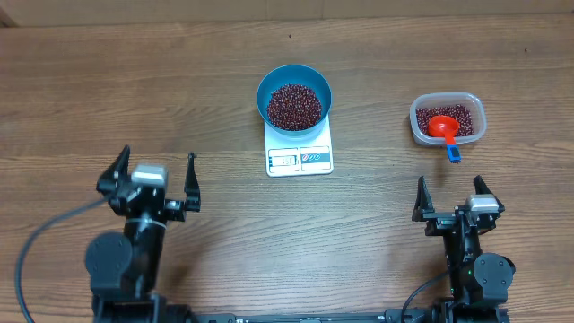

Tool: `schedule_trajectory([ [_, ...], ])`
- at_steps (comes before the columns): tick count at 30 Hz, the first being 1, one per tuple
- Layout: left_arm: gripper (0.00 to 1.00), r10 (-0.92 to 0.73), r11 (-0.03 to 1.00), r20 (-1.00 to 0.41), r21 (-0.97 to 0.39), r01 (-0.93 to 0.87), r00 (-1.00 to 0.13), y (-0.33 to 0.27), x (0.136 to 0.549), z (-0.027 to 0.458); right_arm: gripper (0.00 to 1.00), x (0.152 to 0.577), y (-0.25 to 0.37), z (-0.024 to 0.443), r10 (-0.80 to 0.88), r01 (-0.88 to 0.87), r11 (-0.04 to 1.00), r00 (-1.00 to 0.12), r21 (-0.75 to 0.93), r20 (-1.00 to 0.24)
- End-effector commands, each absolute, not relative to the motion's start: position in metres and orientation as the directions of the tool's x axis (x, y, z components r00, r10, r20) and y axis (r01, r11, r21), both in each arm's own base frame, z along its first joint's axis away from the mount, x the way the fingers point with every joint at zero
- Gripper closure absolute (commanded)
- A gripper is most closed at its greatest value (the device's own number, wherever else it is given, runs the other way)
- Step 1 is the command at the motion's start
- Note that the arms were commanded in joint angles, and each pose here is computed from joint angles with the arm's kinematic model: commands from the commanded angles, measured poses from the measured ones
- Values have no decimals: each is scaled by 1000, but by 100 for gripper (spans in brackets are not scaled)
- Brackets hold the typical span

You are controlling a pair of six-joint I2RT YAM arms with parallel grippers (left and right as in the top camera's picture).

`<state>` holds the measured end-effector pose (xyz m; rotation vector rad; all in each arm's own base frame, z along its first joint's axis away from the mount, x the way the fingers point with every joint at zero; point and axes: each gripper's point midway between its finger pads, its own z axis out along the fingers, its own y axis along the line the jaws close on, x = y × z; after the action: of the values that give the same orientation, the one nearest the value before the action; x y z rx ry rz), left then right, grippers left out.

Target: Scoop item into bowl and weigh 150g on scale

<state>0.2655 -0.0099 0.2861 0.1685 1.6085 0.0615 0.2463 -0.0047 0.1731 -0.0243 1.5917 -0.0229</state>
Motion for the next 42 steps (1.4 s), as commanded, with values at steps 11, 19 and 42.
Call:
schedule_trajectory([
  [11,0,71,997,-994,67,-49,87,14,242,230,0,246,-3,171,-31,-7,1000,-20,-31,-999],
  [19,1,72,996,-993,66,-62,92,17,241,213,0,246,-3,171,-31,-7,1000,-20,-31,-999],
  [42,0,37,998,-996,41,-53,-76,17,246,157,0,246,-3,171,-31,-7,999,-20,-31,-999],
])
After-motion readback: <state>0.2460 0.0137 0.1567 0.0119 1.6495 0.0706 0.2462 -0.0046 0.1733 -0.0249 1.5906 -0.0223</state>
